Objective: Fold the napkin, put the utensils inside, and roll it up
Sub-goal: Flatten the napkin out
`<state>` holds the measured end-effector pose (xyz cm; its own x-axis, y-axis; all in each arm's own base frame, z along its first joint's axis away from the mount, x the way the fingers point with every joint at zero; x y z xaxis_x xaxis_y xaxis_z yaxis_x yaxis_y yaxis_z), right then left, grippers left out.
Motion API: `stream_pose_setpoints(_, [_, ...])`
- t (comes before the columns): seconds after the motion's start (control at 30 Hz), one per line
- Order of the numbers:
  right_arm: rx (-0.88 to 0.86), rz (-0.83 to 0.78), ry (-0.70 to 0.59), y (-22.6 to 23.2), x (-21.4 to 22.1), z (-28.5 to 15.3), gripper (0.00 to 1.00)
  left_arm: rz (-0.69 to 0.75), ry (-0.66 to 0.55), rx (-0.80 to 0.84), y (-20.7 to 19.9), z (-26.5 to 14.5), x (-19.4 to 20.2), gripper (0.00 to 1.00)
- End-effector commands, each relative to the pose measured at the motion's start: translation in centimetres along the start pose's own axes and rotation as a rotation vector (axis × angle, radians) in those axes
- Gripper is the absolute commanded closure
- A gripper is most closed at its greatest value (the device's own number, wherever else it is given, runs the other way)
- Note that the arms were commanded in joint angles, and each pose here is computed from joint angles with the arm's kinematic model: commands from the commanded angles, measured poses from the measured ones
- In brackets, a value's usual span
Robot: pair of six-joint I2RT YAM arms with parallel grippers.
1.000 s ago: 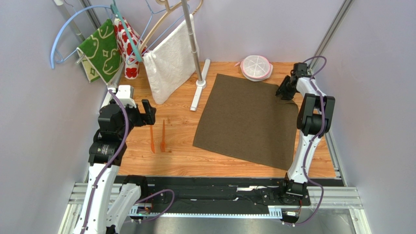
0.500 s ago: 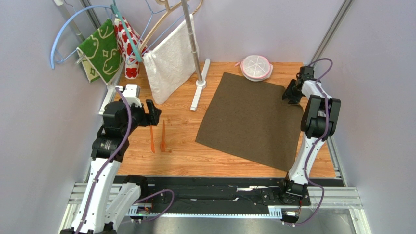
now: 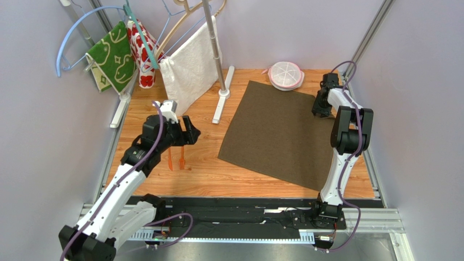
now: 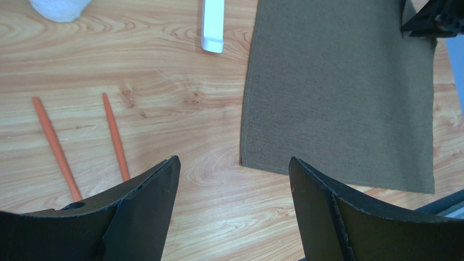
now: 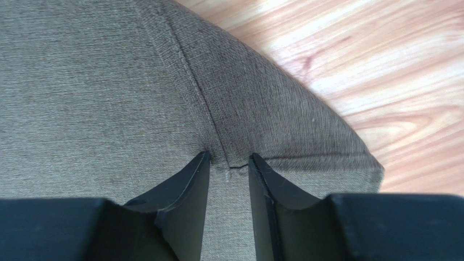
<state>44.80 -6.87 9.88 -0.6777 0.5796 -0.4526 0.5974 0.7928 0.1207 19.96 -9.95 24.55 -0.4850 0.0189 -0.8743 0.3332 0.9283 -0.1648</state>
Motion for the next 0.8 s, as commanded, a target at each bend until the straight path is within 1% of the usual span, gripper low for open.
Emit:
stream_pose_setpoints(0.0, [0.041, -0.019, -0.044, -0.3, -1.3, -0.9, 0.68, -0.029, -0.038, 0.013, -1.2, 1.9, -0.8, 0.18])
stream_pose_setpoints(0.07, [0.045, -0.014, -0.036, -0.4, -1.0, -0.6, 0.71, -0.037, -0.036, 0.040, -1.8, 2.9, -0.5, 0.18])
stream_pose_setpoints(0.1, [0.047, -0.009, -0.027, -0.5, -0.7, -0.4, 0.77, -0.039, -0.038, 0.052, -2.2, 3.2, -0.4, 0.19])
stream_pose_setpoints(0.13, [0.043, -0.009, -0.028, -0.5, -0.6, -0.4, 0.80, -0.041, -0.025, 0.057, -2.5, 3.8, -0.1, 0.19])
stream_pose_setpoints(0.17, [0.031, -0.005, -0.025, -0.3, -0.6, -0.4, 0.82, -0.035, -0.038, 0.083, -3.5, 4.2, -0.2, 0.19])
stream_pose_setpoints(0.2, [0.026, -0.005, -0.026, -0.3, -0.7, -0.4, 0.89, -0.034, -0.038, 0.096, -4.0, 4.6, -0.2, 0.19])
stream_pose_setpoints(0.23, [0.023, -0.005, -0.023, -0.2, -0.7, -0.4, 0.94, -0.030, -0.034, 0.113, -4.6, 5.4, -0.2, 0.19])
stream_pose_setpoints(0.3, [0.010, 0.002, -0.036, 0.1, -1.2, -0.7, 1.00, -0.021, 0.010, 0.149, -6.2, 6.9, 0.7, 0.19])
stream_pose_setpoints(0.33, [0.006, 0.002, -0.034, 0.1, -1.3, -0.8, 1.00, -0.021, -0.002, 0.167, -6.8, 7.4, 0.4, 0.19])
stream_pose_setpoints(0.4, [-0.001, 0.008, -0.040, 0.2, -1.9, -0.9, 1.00, -0.020, 0.015, 0.200, -8.2, 8.4, 0.9, 0.20])
stream_pose_setpoints(0.43, [-0.009, 0.012, -0.055, 0.5, -2.5, -1.2, 1.00, -0.017, 0.044, 0.201, -8.7, 9.6, 1.6, 0.19])
stream_pose_setpoints(0.47, [0.001, 0.014, -0.053, 0.4, -2.7, -1.2, 1.00, -0.017, 0.033, 0.231, -9.7, 10.1, 1.6, 0.19])
stream_pose_setpoints(0.53, [0.023, 0.015, -0.081, 0.4, -3.7, -1.6, 1.00, -0.015, 0.052, 0.246, -10.7, 11.6, 2.2, 0.19])
stream_pose_setpoints(0.67, [0.073, 0.022, -0.145, -0.2, -5.5, -2.1, 1.00, 0.013, 0.083, 0.284, -12.9, 12.8, 3.2, 0.20])
stream_pose_setpoints(0.7, [0.076, 0.028, -0.149, -0.4, -5.9, -1.9, 1.00, 0.014, 0.082, 0.261, -12.8, 13.2, 3.5, 0.19])
stream_pose_setpoints(0.77, [0.082, 0.038, -0.169, -0.7, -6.9, -2.0, 1.00, 0.005, 0.081, 0.271, -13.1, 13.5, 3.7, 0.19])
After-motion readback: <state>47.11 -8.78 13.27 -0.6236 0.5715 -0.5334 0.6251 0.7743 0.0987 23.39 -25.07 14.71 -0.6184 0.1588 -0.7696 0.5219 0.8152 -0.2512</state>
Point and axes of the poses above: each gripper's point midway between its finger pads, its own z axis out along the fingers, its own y axis along the line the jaws close on, x = y × z, the point moved 8 cm from there along -z, back along the fingers, and after that the axes turned 15 degrees about z, right-handed, at the moved point
